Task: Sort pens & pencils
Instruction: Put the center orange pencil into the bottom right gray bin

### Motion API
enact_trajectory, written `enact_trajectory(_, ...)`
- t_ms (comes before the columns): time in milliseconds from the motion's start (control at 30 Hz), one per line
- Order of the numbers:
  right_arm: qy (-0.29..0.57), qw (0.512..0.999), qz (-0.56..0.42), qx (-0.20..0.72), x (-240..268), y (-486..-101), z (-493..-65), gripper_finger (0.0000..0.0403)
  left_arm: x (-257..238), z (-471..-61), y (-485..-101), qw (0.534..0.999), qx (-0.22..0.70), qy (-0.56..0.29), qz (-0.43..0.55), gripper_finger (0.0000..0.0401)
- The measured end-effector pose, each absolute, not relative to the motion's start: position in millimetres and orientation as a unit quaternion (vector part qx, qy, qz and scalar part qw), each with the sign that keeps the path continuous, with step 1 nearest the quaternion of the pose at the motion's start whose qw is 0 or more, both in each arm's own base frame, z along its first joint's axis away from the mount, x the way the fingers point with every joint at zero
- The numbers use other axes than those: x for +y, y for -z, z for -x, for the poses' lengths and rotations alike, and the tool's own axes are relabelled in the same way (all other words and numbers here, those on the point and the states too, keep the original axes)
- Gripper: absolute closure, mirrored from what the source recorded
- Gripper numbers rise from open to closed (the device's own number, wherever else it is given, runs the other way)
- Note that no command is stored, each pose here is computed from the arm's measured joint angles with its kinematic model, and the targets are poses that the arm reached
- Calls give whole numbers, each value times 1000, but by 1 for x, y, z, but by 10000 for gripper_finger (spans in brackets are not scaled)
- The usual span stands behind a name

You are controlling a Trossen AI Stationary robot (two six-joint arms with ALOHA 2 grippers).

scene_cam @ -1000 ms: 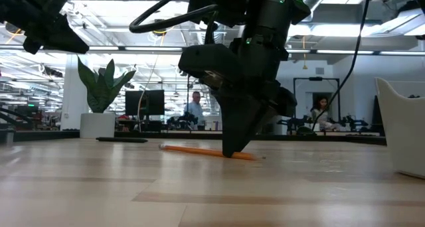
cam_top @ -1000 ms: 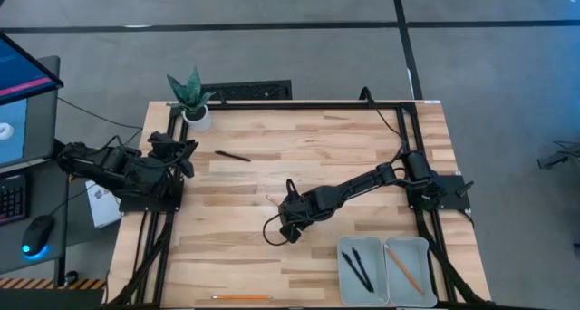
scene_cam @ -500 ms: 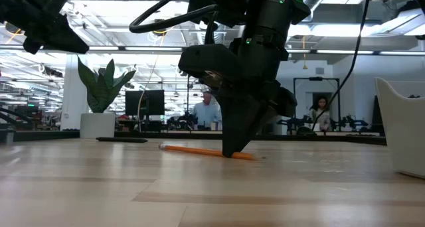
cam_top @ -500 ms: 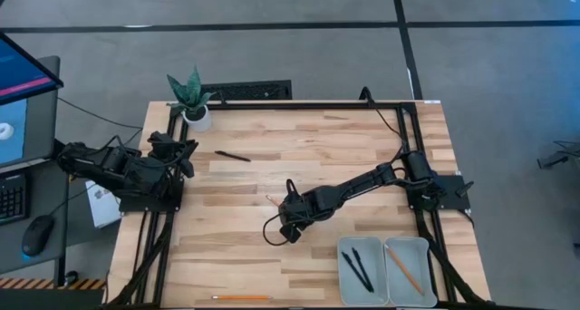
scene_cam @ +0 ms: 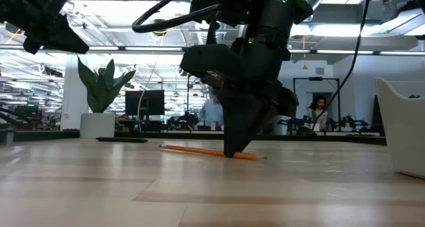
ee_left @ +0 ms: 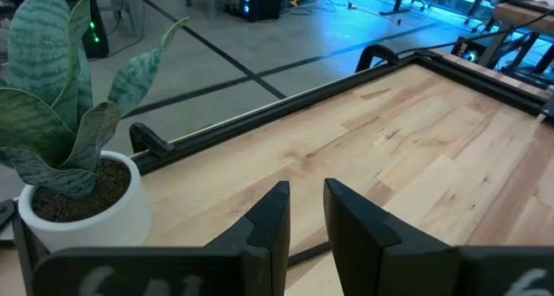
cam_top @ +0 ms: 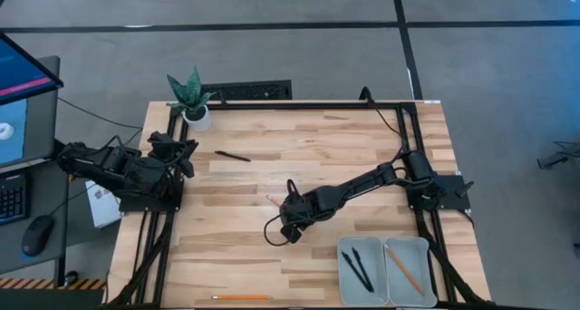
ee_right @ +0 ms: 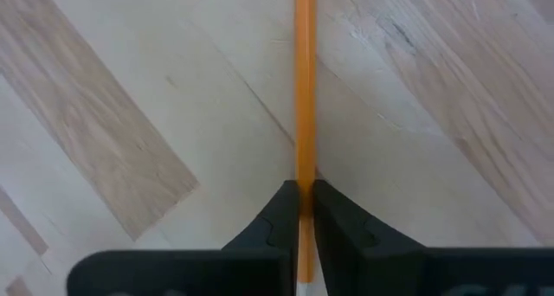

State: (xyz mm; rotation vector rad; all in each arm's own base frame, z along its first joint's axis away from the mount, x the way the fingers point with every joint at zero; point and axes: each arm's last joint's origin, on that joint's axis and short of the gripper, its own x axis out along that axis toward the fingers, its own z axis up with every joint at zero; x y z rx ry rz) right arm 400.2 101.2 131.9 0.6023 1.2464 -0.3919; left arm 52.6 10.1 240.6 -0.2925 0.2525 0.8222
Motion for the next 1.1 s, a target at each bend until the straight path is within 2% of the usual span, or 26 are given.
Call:
enact_trajectory(600,203,741,-277,577,92,-173,-382,354,10,-53,-241,899,122,-397,141,337)
enact_trajectory(1100,186,767,-314,528,88,-271,-331,353,10,-53,-241,899,122,-397,141,337)
